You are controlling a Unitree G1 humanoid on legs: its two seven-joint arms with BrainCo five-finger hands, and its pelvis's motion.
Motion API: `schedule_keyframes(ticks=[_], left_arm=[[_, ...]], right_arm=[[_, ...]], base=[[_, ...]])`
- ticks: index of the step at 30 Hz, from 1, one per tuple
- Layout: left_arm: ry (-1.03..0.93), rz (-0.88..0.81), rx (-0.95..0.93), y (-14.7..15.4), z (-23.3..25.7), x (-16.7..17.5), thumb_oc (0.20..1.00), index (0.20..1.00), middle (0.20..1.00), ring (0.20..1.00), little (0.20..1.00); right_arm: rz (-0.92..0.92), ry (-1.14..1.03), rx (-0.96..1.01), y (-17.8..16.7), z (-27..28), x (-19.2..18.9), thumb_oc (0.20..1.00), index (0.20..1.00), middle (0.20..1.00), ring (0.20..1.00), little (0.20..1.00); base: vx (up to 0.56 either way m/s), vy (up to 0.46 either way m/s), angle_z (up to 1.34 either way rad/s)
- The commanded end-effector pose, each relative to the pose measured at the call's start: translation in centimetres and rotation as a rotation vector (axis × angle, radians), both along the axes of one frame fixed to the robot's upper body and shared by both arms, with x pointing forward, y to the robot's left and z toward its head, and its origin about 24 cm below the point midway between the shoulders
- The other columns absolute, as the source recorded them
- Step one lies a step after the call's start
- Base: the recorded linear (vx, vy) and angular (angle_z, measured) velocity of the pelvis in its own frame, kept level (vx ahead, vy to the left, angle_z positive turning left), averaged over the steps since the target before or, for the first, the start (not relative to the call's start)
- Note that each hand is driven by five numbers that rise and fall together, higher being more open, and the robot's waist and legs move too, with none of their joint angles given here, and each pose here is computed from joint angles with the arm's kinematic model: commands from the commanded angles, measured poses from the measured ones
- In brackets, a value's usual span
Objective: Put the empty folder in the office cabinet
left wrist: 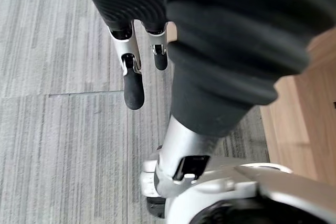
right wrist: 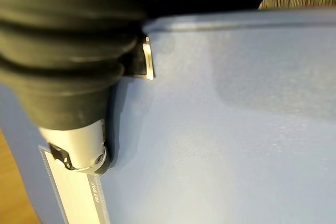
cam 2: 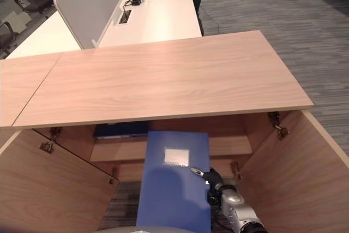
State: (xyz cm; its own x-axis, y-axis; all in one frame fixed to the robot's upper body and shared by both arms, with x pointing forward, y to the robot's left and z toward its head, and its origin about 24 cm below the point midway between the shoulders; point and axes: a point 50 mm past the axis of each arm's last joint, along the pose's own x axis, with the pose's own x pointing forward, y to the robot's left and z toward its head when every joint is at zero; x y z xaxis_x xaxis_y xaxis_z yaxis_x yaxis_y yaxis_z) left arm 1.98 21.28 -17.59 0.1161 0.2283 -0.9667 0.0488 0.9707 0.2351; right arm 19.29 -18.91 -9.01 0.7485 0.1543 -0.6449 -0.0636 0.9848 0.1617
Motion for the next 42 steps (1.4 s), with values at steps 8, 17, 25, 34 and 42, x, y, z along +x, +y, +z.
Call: schedule_keyframes(ticks=[8, 17, 25, 34, 42], left_arm=[[0.078, -0.116, 0.034, 0.8, 0.1, -1.5, 1.000, 1.000, 1.000, 1.000, 1.000], [-0.128, -0.089, 0.047, 0.6, 0.6, 4.0, 1.000, 1.000, 1.000, 1.000, 1.000], [-0.128, -0.084, 0.074, 0.5, 0.6, 4.3, 1.000, 1.000, 1.000, 1.000, 1.000], [-0.221, -0.156, 0.120, -0.1, 1.2, 7.1, 1.000, 1.000, 1.000, 1.000, 1.000], [-0.237, -0.206, 0.165, 0.4, 1.6, 7.9, 1.000, 1.000, 1.000, 1.000, 1.000]], right_arm=[[-0.240, -0.313, 0.375, 3.0, 6.5, 8.1, 0.200, 0.200, 0.200, 0.200, 0.200], [-0.704, -0.760, 0.705, -1.4, 21.7, 18.7, 0.200, 0.200, 0.200, 0.200, 0.200], [-0.947, -0.917, 0.784, -6.1, 27.2, 19.2, 0.200, 0.200, 0.200, 0.200, 0.200], [-1.138, -0.848, 0.849, -7.1, 27.6, 19.7, 0.200, 0.200, 0.200, 0.200, 0.200], [-1.181, -0.823, 0.858, -7.3, 30.2, 20.6, 0.200, 0.200, 0.200, 0.200, 0.200]], base=[[0.02, -0.003, 0.00], [-0.25, 0.059, 0.02], [-0.06, 0.035, 0.07], [-0.01, -0.028, 0.02], [0.00, -0.004, 0.01]])
